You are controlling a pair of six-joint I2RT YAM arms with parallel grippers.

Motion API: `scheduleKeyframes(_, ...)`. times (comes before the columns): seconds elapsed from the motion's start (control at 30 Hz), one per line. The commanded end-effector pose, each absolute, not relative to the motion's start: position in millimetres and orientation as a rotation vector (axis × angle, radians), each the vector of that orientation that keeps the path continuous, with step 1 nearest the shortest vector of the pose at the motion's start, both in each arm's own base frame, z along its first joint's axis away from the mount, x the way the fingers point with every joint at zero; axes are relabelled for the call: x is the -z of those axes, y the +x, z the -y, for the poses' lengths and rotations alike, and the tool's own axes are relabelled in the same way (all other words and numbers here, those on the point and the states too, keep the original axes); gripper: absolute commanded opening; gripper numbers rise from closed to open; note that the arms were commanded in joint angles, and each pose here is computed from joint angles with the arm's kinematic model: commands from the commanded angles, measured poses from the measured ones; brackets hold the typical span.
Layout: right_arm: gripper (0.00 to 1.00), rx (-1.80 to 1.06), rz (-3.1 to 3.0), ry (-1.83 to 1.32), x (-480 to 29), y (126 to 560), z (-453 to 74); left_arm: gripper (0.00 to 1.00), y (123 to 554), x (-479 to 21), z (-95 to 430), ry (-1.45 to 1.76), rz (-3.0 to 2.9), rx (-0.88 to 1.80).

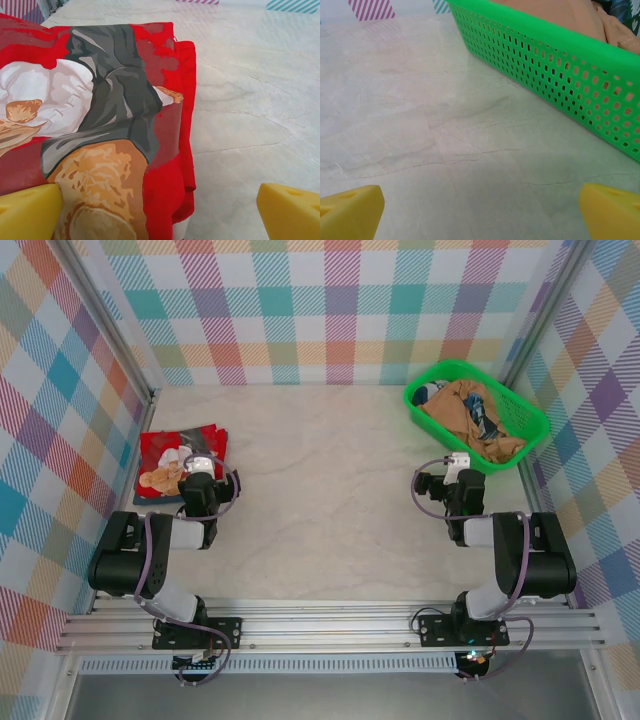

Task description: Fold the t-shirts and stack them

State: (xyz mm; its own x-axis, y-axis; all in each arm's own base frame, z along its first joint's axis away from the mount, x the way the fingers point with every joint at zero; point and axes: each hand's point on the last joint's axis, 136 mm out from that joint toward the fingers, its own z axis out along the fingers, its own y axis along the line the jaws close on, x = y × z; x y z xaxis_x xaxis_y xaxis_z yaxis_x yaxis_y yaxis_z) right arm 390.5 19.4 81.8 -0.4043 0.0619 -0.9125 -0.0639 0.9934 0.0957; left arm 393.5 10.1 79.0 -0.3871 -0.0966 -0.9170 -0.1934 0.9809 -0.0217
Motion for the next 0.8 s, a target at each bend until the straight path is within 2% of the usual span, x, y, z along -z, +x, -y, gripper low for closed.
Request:
scheduleKeyframes(0.0,1.00,-0.137,-1.947,-0.034,-92.1,397.8,-20.8,1.00,393.0,-82.1,-8.6,-0.213,-1.949,-0.105)
scheduleKeyframes(0.6,1.00,-0.140,-1.946,-0.033,-91.7,396.8,-21.1,1.00,392.1,-84.9,-9.2,-0.215,-1.937,-0.105)
scheduleKeyframes(0.77,1.00,-0.051,-1.875,-0.006,-130.9,382.1,-16.4,1.00,377.2,-132.5,-2.8,-0.191,-1.866,-0.256)
